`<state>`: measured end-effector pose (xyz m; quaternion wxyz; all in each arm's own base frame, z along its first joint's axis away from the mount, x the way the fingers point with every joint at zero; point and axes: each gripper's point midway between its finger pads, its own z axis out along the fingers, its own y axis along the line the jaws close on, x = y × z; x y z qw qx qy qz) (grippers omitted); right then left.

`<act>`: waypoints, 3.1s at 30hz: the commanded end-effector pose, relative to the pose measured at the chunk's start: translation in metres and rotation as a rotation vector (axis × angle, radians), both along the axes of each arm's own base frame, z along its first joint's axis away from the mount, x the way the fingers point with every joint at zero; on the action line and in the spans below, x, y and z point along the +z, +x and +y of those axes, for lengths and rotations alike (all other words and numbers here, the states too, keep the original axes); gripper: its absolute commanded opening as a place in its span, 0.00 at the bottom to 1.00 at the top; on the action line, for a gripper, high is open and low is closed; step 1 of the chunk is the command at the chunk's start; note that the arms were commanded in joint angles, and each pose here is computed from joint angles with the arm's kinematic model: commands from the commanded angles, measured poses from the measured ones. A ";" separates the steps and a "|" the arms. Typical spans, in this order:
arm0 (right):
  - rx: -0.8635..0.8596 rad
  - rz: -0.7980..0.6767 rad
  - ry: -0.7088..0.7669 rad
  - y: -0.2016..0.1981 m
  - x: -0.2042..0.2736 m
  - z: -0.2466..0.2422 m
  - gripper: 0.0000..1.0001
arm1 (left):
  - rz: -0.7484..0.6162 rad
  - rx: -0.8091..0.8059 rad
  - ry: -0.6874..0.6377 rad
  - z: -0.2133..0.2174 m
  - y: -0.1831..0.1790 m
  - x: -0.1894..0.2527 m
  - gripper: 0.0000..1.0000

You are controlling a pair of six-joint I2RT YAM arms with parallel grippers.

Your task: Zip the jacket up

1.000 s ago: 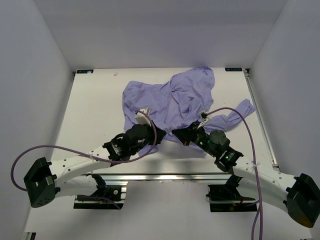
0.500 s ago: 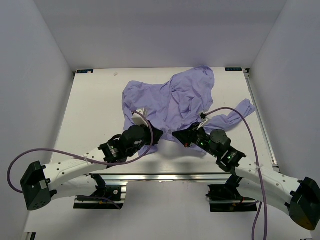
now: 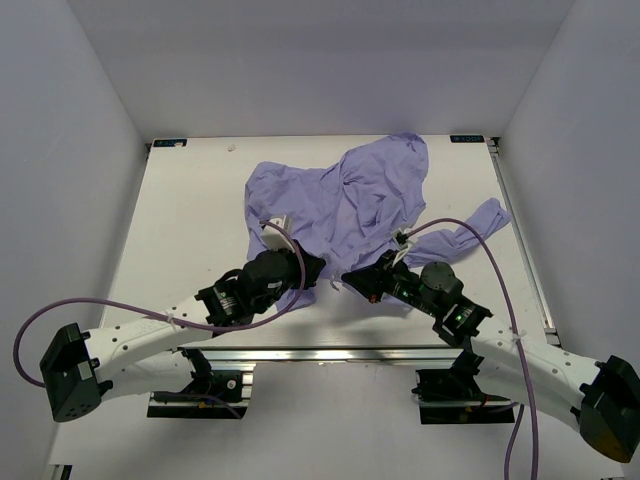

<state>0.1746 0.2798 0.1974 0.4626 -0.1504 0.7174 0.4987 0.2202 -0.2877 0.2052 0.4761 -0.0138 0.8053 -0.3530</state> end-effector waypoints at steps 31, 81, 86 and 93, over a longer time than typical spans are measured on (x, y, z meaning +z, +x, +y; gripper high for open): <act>0.039 0.198 -0.257 -0.011 -0.055 -0.014 0.00 | 0.026 0.033 0.030 0.013 -0.004 -0.006 0.00; -0.251 0.495 -0.807 -0.047 -0.142 -0.026 0.55 | 0.377 -0.171 0.279 0.050 -0.082 -0.115 0.00; -0.274 0.498 -0.833 -0.042 -0.149 -0.022 0.51 | 0.371 -0.167 0.260 0.051 -0.084 -0.114 0.00; -0.283 0.527 -0.871 -0.047 -0.163 -0.029 0.43 | 0.368 -0.157 0.265 0.054 -0.083 -0.113 0.00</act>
